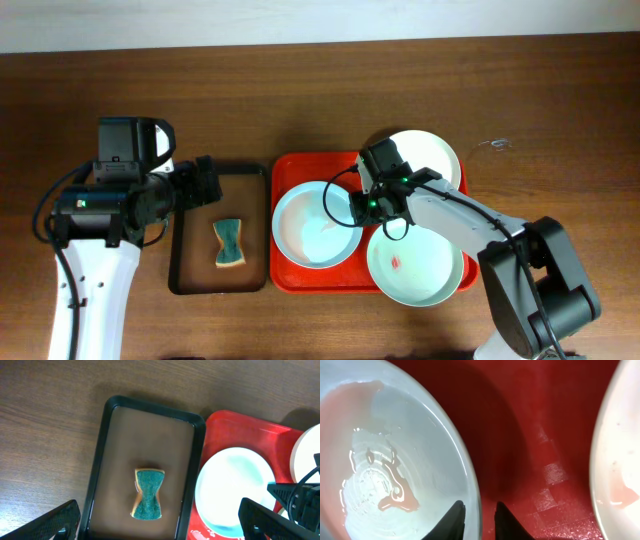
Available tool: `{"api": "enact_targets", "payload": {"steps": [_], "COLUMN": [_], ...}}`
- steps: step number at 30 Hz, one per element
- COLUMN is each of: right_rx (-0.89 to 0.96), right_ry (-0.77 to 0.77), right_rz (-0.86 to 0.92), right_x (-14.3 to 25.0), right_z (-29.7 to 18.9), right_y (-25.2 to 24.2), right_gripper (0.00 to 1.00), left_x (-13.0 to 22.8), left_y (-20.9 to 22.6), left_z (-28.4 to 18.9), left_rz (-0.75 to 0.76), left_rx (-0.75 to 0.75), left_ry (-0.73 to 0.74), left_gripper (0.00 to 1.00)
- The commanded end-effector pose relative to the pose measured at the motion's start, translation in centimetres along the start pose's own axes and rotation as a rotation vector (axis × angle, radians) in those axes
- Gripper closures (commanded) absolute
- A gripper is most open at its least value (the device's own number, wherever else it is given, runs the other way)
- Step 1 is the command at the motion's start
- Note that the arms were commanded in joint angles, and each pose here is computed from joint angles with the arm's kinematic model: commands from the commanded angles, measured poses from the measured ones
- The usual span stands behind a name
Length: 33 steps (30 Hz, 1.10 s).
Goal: Clean dirty plates on tray and stack at the side
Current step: 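Return the sponge to the black tray and release it with the left gripper, then lift the light-blue plate with the right gripper and place it right of the tray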
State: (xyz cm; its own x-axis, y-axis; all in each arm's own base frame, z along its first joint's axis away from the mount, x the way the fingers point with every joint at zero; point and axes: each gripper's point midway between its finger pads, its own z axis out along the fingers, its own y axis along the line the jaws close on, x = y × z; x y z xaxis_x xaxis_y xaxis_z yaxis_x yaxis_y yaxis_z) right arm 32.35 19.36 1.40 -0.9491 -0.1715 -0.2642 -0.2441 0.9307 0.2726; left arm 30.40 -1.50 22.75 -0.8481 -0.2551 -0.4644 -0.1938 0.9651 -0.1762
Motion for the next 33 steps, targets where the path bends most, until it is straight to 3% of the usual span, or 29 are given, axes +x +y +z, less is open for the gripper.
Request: {"api": "enact_targets", "payload": {"steps": [1,2,3,4,6,7,12,17,25,33], "right_rx": [0.012,0.013,0.013,0.013,0.013,0.014,0.014,0.016,0.041,0.001], "right_ry": [0.020,0.022,0.021,0.021,0.020,0.025,0.028,0.015,0.081,-0.158], "right_rz": [0.006,0.006,0.006,0.006,0.006,0.007,0.008,0.091,0.155,0.185], "right_x": [0.7,0.8,0.7,0.7,0.7,0.8,0.8,-0.3,-3.8,-8.4], "right_z": [0.6,0.6,0.6,0.6,0.6,0.8,1.0,-0.2,-8.4,-8.8], "right_y": [-0.2,-0.2,-0.2,-0.2,-0.2,-0.3,-0.4,-0.4,1.4,8.9], "right_gripper": [0.91,0.93,0.91,0.81,0.76,0.82,0.96,0.96,0.96,0.96], "left_x": [-0.4,-0.5,-0.4,-0.5,-0.6,-0.5,-0.5,-0.5,-0.5,-0.5], "left_y": [2.8,5.1,5.9,6.6,7.8,7.9,7.9,7.9,7.9,7.9], "left_z": [-0.4,-0.8,-0.9,-0.9,-1.1,-1.1,-1.1,-1.1,-1.1,-1.1], "left_rz": [-0.037,-0.149,-0.220,-0.247,-0.287,-0.289,-0.289,-0.289,-0.289,-0.288], "left_rx": [-0.154,-0.247,-0.242,-0.246,-0.259,-0.261,-0.261,-0.261,-0.261,-0.261], "left_ry": [-0.035,-0.050,-0.046,-0.048,-0.050,-0.044,-0.044,-0.044,-0.044,-0.044], "left_gripper": [0.01,0.01,0.01,0.01,0.01,0.01,0.01,0.01,0.01,0.01]}}
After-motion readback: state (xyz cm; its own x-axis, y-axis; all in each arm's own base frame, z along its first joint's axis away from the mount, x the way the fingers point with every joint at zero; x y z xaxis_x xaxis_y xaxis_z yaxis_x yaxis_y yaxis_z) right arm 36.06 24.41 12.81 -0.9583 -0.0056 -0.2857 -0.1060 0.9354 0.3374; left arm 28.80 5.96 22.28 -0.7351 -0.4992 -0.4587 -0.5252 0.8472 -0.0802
